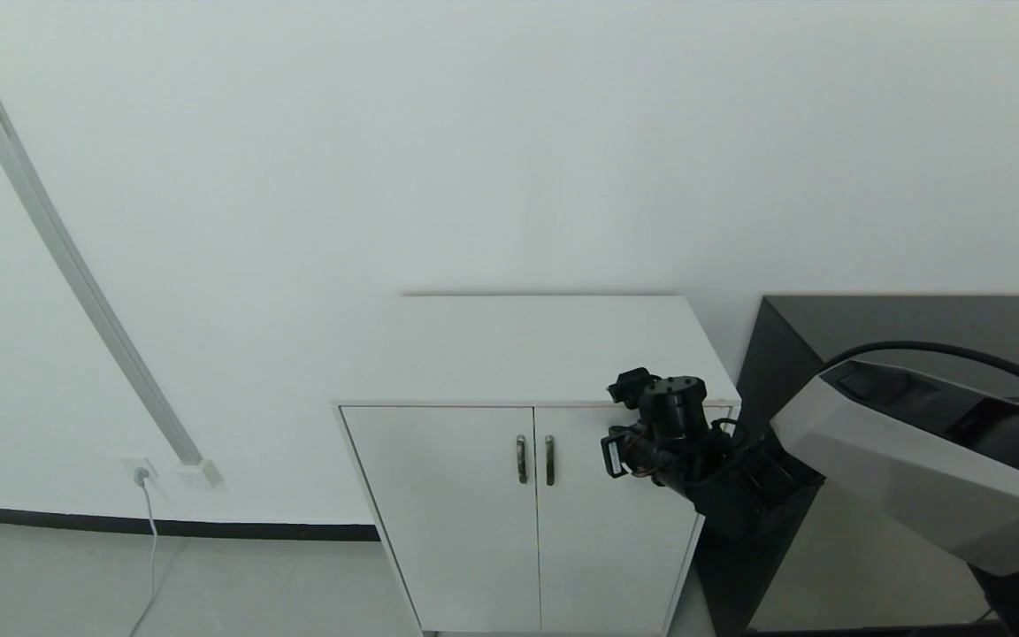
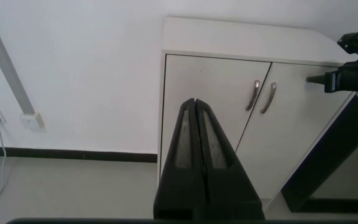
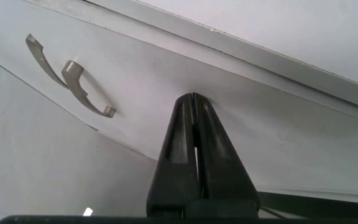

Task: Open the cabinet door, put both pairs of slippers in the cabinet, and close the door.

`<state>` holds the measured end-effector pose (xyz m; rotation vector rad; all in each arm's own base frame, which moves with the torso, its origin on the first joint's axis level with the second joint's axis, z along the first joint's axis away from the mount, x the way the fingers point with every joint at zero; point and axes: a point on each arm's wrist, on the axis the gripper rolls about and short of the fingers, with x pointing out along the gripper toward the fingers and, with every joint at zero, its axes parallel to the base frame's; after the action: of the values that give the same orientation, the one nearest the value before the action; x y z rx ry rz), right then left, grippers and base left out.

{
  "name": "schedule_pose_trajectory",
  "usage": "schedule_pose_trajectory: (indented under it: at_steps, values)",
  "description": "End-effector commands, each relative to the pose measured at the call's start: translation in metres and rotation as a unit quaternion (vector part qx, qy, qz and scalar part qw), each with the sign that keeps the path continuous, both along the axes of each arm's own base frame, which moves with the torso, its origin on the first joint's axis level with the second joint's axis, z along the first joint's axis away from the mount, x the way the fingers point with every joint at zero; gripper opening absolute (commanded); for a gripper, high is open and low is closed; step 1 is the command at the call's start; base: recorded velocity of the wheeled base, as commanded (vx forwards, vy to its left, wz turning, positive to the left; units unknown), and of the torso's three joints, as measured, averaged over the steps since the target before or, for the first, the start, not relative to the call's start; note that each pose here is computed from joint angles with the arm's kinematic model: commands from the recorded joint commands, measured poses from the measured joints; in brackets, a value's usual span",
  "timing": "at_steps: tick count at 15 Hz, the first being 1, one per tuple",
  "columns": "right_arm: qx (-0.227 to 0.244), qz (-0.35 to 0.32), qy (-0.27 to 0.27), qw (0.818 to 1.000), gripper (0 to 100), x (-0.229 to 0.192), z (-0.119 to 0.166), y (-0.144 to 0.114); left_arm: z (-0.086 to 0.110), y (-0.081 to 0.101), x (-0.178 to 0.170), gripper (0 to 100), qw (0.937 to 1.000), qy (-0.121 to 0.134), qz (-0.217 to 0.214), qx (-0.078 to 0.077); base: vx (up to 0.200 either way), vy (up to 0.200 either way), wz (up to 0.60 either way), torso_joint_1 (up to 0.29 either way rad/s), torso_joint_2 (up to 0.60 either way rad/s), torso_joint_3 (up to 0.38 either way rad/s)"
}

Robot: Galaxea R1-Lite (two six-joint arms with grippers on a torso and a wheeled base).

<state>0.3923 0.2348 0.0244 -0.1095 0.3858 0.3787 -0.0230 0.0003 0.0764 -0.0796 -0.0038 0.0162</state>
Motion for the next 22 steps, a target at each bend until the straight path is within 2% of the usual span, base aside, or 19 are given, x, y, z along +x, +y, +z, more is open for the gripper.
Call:
schedule_pose_trajectory:
  at_steps: [1,8,11,14,17,22]
  values:
    - [0.003,-0.002,-0.005,1.0,0,0.003,0.001,0.001,0.0,0.0,0.0,0,1.0,0.0,0.0,0.0,0.0,0.0,0.0,0.0,0.0,0.0]
    - [0.003,-0.004,-0.004,1.0,0,0.002,0.001,0.0,0.0,0.0,0.0,0,1.0,0.0,0.001,0.0,0.0,0.0,0.0,0.0,0.0,0.0]
    - [0.002,-0.007,-0.01,1.0,0,-0.013,0.015,-0.003,0.0,0.0,0.0,0,1.0,0.0,0.001,0.0,0.0,0.0,0.0,0.0,0.0,0.0]
    - [0.011,0.004,-0.023,1.0,0,-0.049,0.041,-0.014,0.0,0.0,0.0,0,1.0,0.0,0.002,-0.001,0.0,0.0,0.0,0.0,0.0,0.0]
    - [0.008,-0.014,-0.031,0.999,0,-0.073,0.054,-0.028,0.0,0.0,0.0,0,1.0,0.0,0.001,-0.001,0.0,0.0,0.0,0.0,0.0,0.0]
    - [0.003,-0.102,-0.04,0.994,0,-0.128,0.072,-0.078,0.0,0.0,0.0,0,1.0,0.0,0.0,0.0,0.0,0.0,0.0,0.0,0.0,0.0]
